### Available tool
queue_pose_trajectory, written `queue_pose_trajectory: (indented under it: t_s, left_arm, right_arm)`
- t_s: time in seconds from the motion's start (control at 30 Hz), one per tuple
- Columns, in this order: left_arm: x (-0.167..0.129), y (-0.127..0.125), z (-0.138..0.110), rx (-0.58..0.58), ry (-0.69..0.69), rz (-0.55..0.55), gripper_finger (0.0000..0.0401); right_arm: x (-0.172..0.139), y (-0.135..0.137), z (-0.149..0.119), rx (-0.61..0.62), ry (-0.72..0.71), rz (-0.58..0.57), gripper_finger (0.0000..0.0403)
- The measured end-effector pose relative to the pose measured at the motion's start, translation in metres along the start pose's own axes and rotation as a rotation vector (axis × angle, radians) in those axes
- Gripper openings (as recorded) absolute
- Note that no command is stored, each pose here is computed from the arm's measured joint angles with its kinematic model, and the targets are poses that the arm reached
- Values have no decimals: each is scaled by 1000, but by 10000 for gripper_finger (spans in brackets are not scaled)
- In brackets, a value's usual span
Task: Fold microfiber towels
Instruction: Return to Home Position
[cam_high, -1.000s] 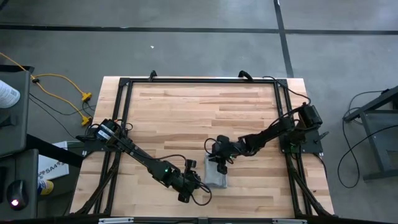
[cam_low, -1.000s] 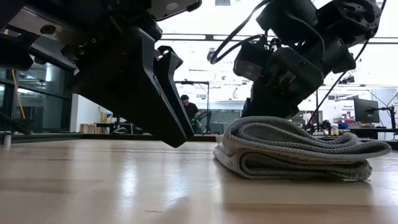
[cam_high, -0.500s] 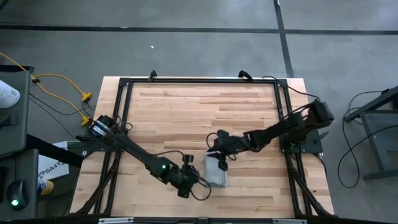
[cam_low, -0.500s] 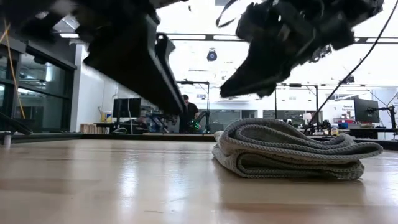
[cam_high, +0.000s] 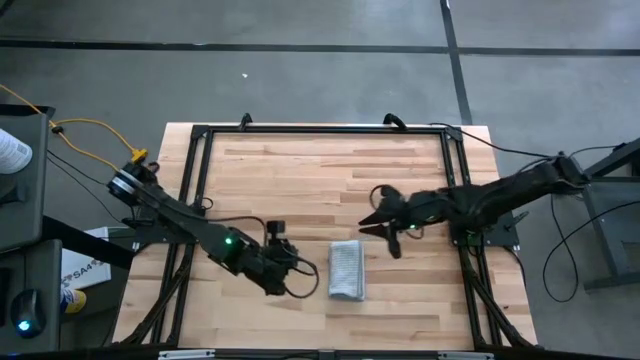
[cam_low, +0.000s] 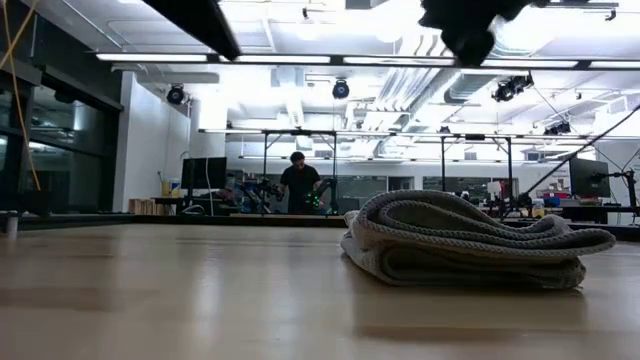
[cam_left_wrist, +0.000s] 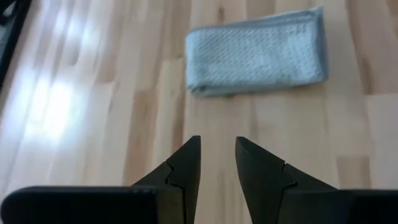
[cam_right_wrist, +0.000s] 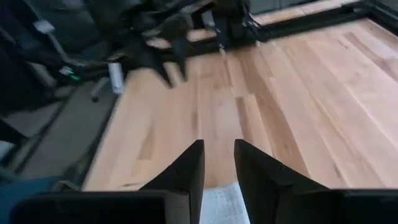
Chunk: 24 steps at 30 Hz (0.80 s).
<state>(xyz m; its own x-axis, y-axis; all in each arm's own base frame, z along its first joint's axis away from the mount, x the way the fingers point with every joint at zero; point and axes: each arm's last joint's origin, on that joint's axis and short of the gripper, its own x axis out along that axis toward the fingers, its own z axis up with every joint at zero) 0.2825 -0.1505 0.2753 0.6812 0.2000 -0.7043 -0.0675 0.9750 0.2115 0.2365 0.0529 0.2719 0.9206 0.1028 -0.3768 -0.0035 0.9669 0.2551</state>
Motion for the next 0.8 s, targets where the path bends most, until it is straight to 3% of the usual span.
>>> queue_pose_trajectory:
  t_s: [0.17,0.37,0.6,0.8]
  left_arm:
    - [-34,25,-7,-74,32,42,100]
    - [-64,40,-15,-118,-61,69,100]
    - [-78,44,-29,-106,-89,59,100]
    - [-85,50,-56,-175,-128,72,100]
  right_arm:
    - [-33,3,6,-13,-4,76,82]
    - [-57,2,8,80,-4,124,82]
    - [-59,4,9,87,7,185,82]
    - [-72,5,15,87,-56,225,82]
